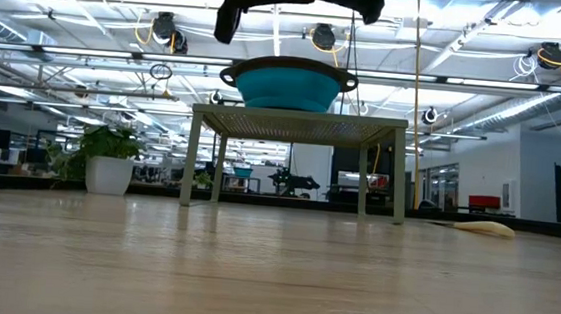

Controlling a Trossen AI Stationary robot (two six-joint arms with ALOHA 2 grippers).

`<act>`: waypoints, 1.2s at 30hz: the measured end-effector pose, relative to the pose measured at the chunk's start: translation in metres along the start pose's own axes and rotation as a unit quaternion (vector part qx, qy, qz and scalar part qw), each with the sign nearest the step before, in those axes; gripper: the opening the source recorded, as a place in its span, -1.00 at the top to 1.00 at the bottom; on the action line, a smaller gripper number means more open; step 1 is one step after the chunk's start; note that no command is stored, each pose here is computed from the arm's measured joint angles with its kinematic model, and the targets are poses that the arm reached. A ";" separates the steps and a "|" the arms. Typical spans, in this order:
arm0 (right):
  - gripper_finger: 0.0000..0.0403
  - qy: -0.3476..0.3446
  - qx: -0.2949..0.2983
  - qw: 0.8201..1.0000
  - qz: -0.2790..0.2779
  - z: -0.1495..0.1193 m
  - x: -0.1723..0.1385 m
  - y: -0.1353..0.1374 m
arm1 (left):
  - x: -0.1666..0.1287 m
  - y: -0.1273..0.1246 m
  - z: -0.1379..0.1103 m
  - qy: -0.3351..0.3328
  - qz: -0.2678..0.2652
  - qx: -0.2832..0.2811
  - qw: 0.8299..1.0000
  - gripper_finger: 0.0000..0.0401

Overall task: Pick & Place Fruit
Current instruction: Put the peach into the colander on the shelf

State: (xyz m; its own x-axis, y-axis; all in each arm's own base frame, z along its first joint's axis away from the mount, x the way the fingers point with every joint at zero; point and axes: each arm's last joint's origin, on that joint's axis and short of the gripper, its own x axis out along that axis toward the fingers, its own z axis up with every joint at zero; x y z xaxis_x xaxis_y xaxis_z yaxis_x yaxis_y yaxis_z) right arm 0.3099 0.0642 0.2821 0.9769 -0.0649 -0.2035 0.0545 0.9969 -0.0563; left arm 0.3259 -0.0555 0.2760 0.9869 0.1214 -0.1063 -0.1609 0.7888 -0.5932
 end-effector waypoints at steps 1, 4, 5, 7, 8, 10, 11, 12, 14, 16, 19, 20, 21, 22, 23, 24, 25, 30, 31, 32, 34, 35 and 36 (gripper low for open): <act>0.11 0.001 0.003 1.000 0.002 0.000 0.000 0.000 | 0.000 0.000 0.000 0.000 0.000 0.000 1.000 0.39; 0.02 0.013 0.002 1.000 0.004 -0.002 0.000 0.000 | 0.000 0.001 -0.001 0.006 0.002 -0.004 1.000 0.38; -0.02 0.020 0.000 1.000 0.004 -0.004 0.000 0.000 | 0.000 0.001 -0.001 0.008 0.003 -0.006 1.000 0.37; -0.08 0.030 -0.003 1.000 0.004 -0.006 0.000 0.000 | 0.000 0.001 -0.002 0.010 0.004 -0.006 1.000 0.37; -0.11 0.033 -0.003 0.999 0.004 -0.006 0.000 0.000 | 0.000 0.001 -0.002 0.011 0.004 -0.006 1.000 0.37; -0.16 0.036 -0.005 0.999 0.003 -0.007 0.000 0.000 | 0.000 0.001 -0.002 0.011 0.005 -0.006 1.000 0.37; -0.18 0.037 -0.006 0.999 0.004 -0.007 0.000 0.000 | 0.000 0.001 -0.002 0.011 0.005 -0.006 1.000 0.37; -0.20 0.038 -0.006 0.999 0.003 -0.007 0.000 0.000 | 0.000 0.001 -0.002 0.011 0.005 -0.007 1.000 0.37; -0.23 0.039 -0.007 0.999 0.003 -0.007 0.000 0.000 | 0.000 0.001 -0.003 0.013 0.004 -0.007 1.000 0.36; -0.26 0.040 -0.007 0.999 0.004 -0.008 0.000 0.000 | 0.000 0.001 -0.003 0.018 0.001 -0.007 1.000 0.36; -0.27 0.042 -0.007 0.999 0.004 -0.008 0.000 0.000 | 0.000 0.001 -0.003 0.022 -0.003 -0.014 1.000 0.36; -0.27 0.042 -0.008 0.999 0.004 -0.008 0.000 0.000 | 0.000 0.001 -0.003 0.023 -0.004 -0.015 1.000 0.36; -0.27 0.042 -0.008 0.999 0.004 -0.008 0.000 0.000 | 0.000 0.001 -0.003 0.025 -0.005 -0.015 1.000 0.36; -0.27 0.042 -0.009 0.999 0.004 -0.008 0.000 0.000 | 0.000 0.001 -0.004 0.027 -0.006 -0.015 1.000 0.36; -0.27 0.043 -0.010 0.999 0.004 -0.008 0.000 0.000 | 0.000 0.001 -0.004 0.028 -0.007 -0.016 0.999 0.36; -0.27 0.043 -0.010 0.999 0.004 -0.008 0.000 0.000 | 0.000 0.001 -0.004 0.031 -0.010 -0.017 0.999 0.36; -0.27 0.043 -0.010 0.999 0.004 -0.008 0.000 0.000 | 0.000 0.001 -0.004 0.033 -0.012 -0.019 0.999 0.36; -0.28 0.044 -0.011 0.999 0.007 -0.008 -0.001 0.001 | 0.000 0.000 -0.005 0.051 -0.029 -0.028 0.998 0.36; -0.28 0.044 -0.011 0.999 0.008 -0.009 -0.001 0.001 | 0.000 0.000 -0.006 0.054 -0.031 -0.028 0.998 0.36; -0.28 0.044 -0.011 0.999 0.009 -0.009 0.000 0.001 | 0.000 0.000 -0.006 0.056 -0.031 -0.028 0.998 0.36; -0.28 0.042 -0.011 0.999 0.010 -0.009 0.000 0.001 | -0.001 0.000 -0.007 0.059 -0.029 -0.028 0.997 0.36; -0.28 0.040 -0.011 0.999 0.011 -0.008 -0.001 0.002 | -0.001 0.000 -0.007 0.061 -0.028 -0.028 0.997 0.36; -0.28 0.039 -0.013 0.999 0.012 -0.008 -0.001 0.003 | -0.001 0.000 -0.007 0.062 -0.027 -0.026 0.997 0.36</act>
State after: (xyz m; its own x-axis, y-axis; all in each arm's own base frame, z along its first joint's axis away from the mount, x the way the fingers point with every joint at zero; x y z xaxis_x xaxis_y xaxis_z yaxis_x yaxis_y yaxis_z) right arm 0.3077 0.0670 0.2741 0.9589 -0.0461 -0.2800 0.0258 0.9968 -0.0758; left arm 0.3252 -0.0595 0.2702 0.9856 0.0018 -0.1693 -0.1115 0.7592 -0.6413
